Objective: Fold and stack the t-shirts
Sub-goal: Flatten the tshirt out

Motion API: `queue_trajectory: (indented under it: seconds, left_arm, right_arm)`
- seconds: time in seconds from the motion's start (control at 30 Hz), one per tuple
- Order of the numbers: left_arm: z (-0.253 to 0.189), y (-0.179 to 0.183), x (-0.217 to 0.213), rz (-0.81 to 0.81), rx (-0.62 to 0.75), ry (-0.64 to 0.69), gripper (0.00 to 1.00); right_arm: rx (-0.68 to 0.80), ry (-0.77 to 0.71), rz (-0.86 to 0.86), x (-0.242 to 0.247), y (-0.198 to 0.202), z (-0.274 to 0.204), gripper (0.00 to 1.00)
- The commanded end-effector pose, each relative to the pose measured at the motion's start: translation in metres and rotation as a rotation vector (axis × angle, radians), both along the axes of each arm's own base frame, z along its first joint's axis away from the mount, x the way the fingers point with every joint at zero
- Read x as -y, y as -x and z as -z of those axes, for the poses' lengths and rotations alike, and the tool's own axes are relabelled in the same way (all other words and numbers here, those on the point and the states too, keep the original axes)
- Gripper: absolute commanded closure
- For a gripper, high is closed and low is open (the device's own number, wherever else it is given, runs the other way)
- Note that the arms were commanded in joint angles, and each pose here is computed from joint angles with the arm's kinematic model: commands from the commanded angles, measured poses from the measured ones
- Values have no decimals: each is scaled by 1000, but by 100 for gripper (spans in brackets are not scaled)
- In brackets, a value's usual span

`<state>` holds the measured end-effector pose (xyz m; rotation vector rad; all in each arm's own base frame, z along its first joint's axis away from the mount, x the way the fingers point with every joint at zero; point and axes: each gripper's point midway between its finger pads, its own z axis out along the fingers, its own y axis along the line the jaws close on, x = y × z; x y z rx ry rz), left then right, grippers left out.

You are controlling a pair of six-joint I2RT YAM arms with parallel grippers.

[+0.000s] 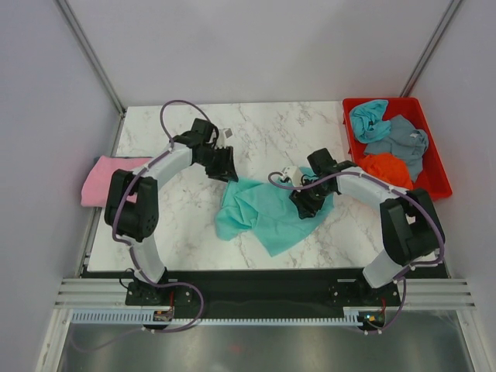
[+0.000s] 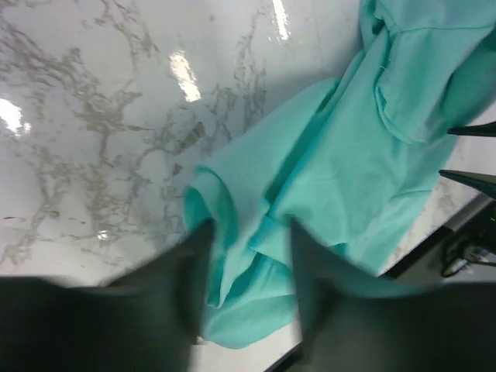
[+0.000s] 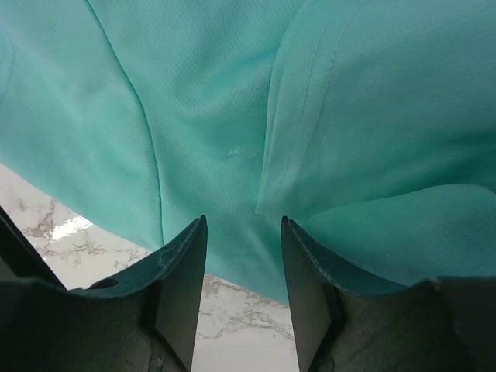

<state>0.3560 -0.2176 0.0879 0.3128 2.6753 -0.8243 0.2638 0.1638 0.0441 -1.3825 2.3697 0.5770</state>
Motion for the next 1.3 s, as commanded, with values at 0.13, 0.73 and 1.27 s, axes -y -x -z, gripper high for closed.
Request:
queue_trajectory:
  seconds: [0.13, 0.73, 1.27]
  left_arm:
    - [-10, -11, -20, 15, 131, -125, 1]
    - [-12, -15, -25, -6, 147, -153, 2]
    - [-16, -14, -25, -5, 164, -155, 2]
  right_arm:
    - [60, 60, -33, 5, -12, 16, 50]
    - [55, 43, -39, -4, -12, 20, 67]
    - [46, 110, -34, -1, -13, 31, 99]
